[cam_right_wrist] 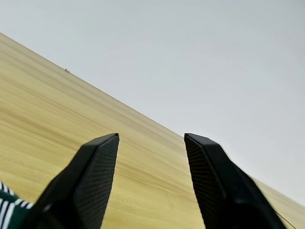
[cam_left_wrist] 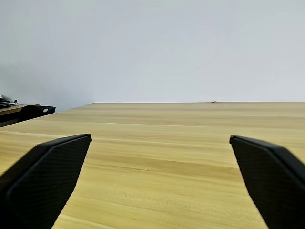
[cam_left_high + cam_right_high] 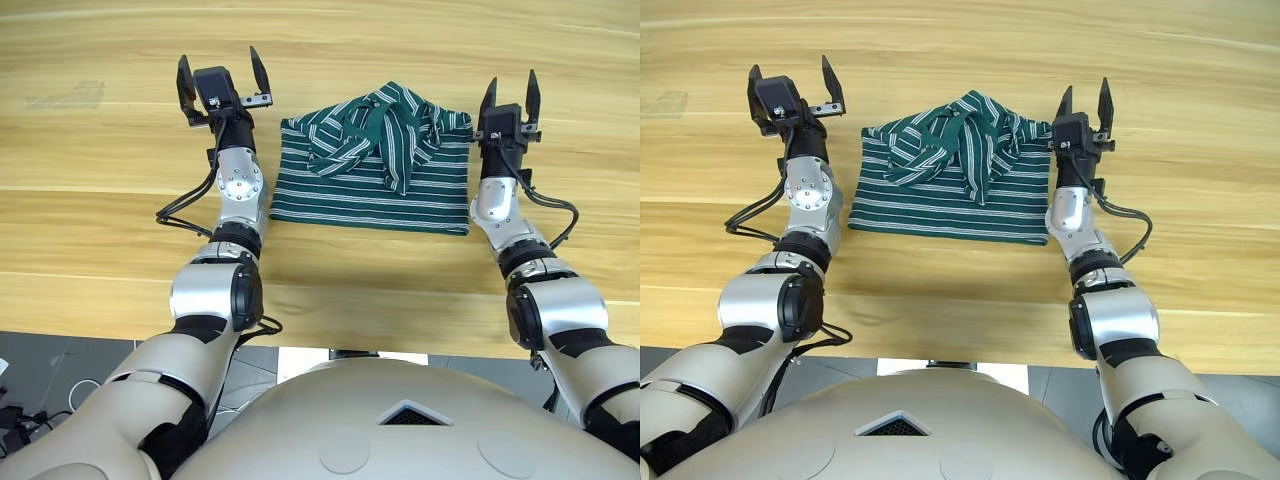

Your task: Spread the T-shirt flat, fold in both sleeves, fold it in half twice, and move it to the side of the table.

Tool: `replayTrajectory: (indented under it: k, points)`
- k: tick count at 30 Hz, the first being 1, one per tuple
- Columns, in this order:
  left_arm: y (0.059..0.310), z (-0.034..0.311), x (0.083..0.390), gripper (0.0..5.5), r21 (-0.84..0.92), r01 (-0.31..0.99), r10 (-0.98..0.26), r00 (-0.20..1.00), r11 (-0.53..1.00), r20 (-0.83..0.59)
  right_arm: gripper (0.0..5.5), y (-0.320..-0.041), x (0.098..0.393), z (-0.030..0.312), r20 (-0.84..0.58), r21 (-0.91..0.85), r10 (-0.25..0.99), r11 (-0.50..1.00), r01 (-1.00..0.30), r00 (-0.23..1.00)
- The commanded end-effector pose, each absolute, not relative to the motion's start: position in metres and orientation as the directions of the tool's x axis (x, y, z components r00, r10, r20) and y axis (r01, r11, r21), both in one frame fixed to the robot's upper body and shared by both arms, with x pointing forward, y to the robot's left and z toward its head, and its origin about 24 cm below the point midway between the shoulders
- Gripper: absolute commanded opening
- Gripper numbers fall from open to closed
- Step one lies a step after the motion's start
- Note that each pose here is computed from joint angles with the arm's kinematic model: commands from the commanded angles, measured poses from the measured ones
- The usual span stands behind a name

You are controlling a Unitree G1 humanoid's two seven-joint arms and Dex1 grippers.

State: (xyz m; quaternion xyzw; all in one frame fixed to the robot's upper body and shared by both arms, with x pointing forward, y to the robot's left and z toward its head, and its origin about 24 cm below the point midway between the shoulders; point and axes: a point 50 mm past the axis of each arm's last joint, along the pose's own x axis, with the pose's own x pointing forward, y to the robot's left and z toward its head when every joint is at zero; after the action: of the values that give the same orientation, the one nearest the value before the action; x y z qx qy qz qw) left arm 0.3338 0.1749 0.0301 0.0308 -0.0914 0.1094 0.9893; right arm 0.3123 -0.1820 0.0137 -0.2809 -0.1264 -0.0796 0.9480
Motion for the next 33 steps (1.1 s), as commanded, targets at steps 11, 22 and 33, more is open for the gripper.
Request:
replayTrajectory:
  k: [11, 22, 33]
  points:
    - [0.193, 0.060, 0.290, 5.38, 0.088, -0.214, 0.140, 0.847, 0.973, 0.512, 2.54, -0.193, 0.272, 0.039, 0.510, -0.421, -0.045, 0.858, 0.295, 0.859]
    - [0.211, 0.056, 0.310, 5.38, 0.253, -0.205, 0.095, 0.916, 0.946, 0.389, 2.54, -0.195, 0.302, 0.045, 0.419, -0.554, 0.029, 0.800, 0.231, 0.907]
    - [0.181, 0.044, 0.292, 5.38, 0.294, 0.316, -0.400, 0.867, 0.902, 0.297, 2.54, -0.162, 0.278, 0.030, 0.306, -0.612, 0.254, 0.791, -0.015, 0.917]
